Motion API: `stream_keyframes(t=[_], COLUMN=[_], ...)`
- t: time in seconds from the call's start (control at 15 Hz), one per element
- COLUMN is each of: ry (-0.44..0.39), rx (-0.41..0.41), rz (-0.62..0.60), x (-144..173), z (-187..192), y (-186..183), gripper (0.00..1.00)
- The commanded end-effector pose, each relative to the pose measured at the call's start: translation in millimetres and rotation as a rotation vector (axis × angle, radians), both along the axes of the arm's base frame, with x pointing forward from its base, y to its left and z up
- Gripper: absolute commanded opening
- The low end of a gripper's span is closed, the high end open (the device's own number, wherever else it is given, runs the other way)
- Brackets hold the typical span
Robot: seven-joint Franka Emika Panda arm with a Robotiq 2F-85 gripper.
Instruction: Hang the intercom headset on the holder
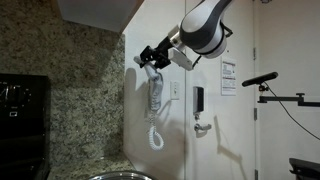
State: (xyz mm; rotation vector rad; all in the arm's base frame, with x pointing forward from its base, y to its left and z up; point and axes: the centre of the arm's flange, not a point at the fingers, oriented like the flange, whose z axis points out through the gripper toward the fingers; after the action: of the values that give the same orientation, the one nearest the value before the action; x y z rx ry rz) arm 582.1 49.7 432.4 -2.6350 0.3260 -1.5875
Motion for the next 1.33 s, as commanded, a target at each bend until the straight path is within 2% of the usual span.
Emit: stream_keyframes(t=[0.0,0.13,0.2,0.53,0.6,0.93,1.27], ry=[-0.009,0.012,0.038,0.053,0.051,-0.096,-0.153], rx=[0.029,0.031,0.014,0.011,0.011,-0.068,-0.053], rz=[-0.098,-0.123,-0.091,-0.108,-0.109,-0.067,-0.077], x=[-11.1,-6.9,3.1,5.0,5.2,6.8,20.9], z=[-53.2,-63.6,-31.8,-45.7,-45.1,-23.7,-13.4], y=[-5.7,-7.5,-8.5,-4.4,-5.0,10.5,24.3], gripper=[0.34,0.34,0.59,0.59,0.34,0.34,0.34])
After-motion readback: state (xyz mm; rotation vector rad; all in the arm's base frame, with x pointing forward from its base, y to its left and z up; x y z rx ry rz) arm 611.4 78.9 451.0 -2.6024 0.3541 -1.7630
